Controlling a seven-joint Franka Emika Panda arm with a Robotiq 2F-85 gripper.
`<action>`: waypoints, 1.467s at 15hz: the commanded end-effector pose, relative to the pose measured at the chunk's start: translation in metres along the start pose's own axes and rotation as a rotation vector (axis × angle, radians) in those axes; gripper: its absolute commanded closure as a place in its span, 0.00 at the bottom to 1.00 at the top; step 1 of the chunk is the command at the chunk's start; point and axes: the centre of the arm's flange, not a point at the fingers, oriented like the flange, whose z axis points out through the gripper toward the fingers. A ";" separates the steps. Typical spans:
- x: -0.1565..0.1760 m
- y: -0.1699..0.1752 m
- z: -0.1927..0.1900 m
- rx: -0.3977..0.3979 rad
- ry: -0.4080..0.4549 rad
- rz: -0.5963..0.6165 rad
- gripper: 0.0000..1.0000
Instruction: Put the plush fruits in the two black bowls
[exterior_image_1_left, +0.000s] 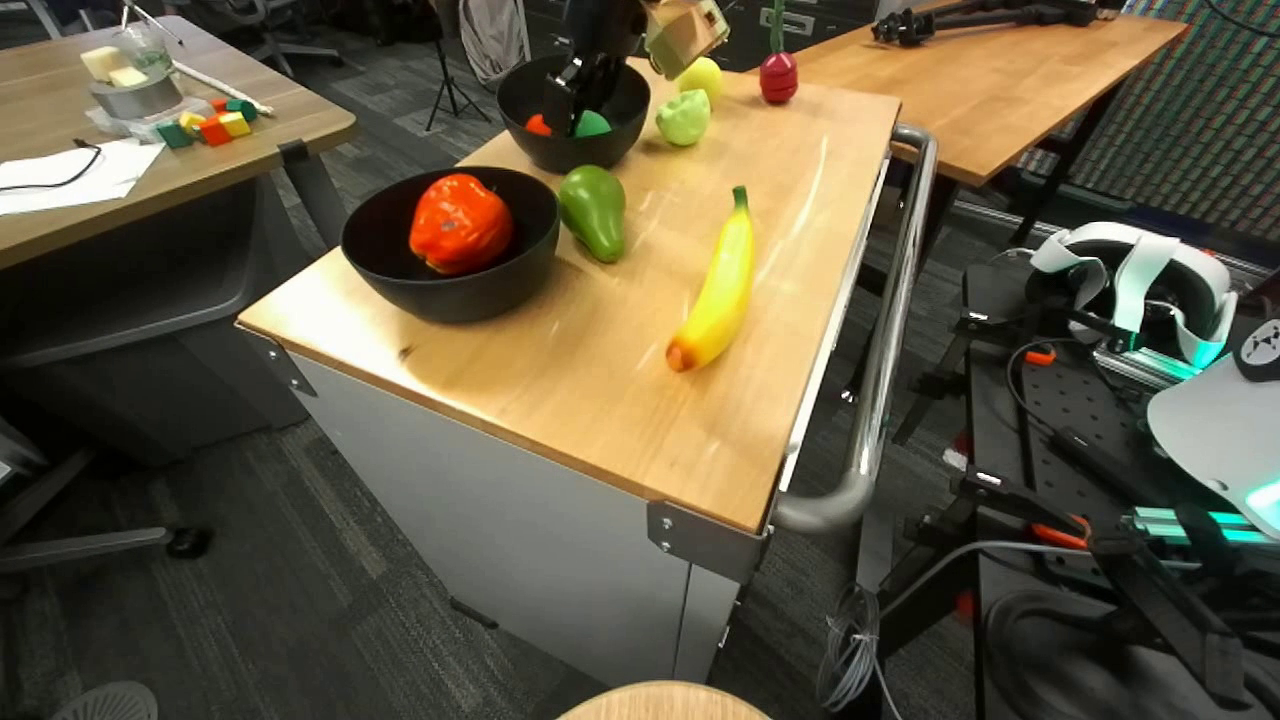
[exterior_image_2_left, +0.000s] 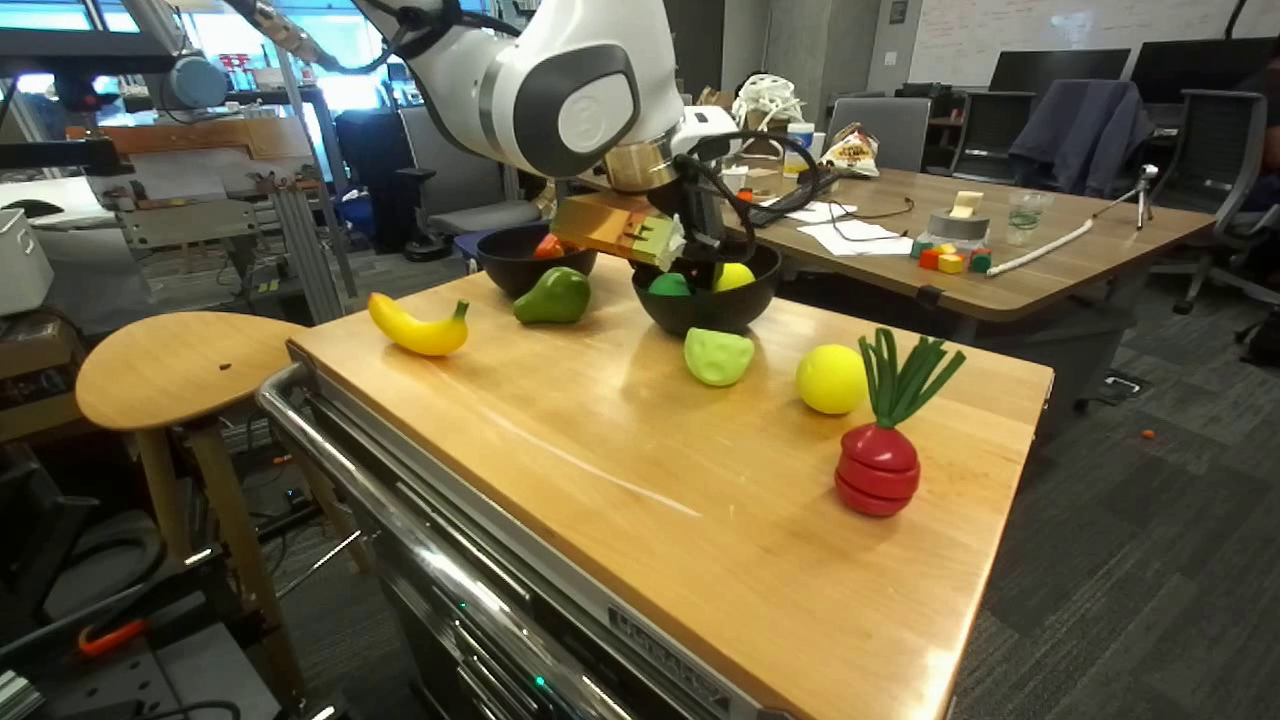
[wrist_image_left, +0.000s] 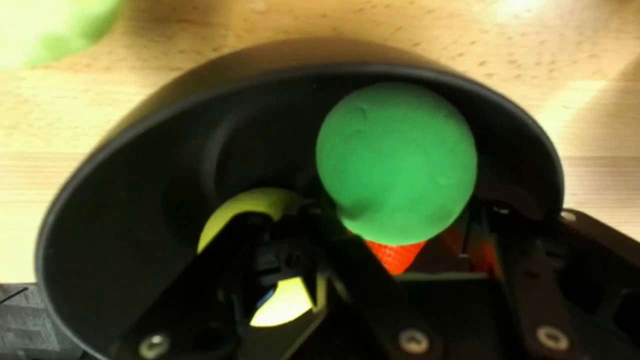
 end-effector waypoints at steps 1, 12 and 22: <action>0.000 -0.001 -0.016 0.036 -0.027 0.022 0.33; 0.000 0.022 -0.148 -0.163 0.020 -0.263 0.00; -0.024 0.076 -0.156 -0.077 -0.141 -0.231 0.00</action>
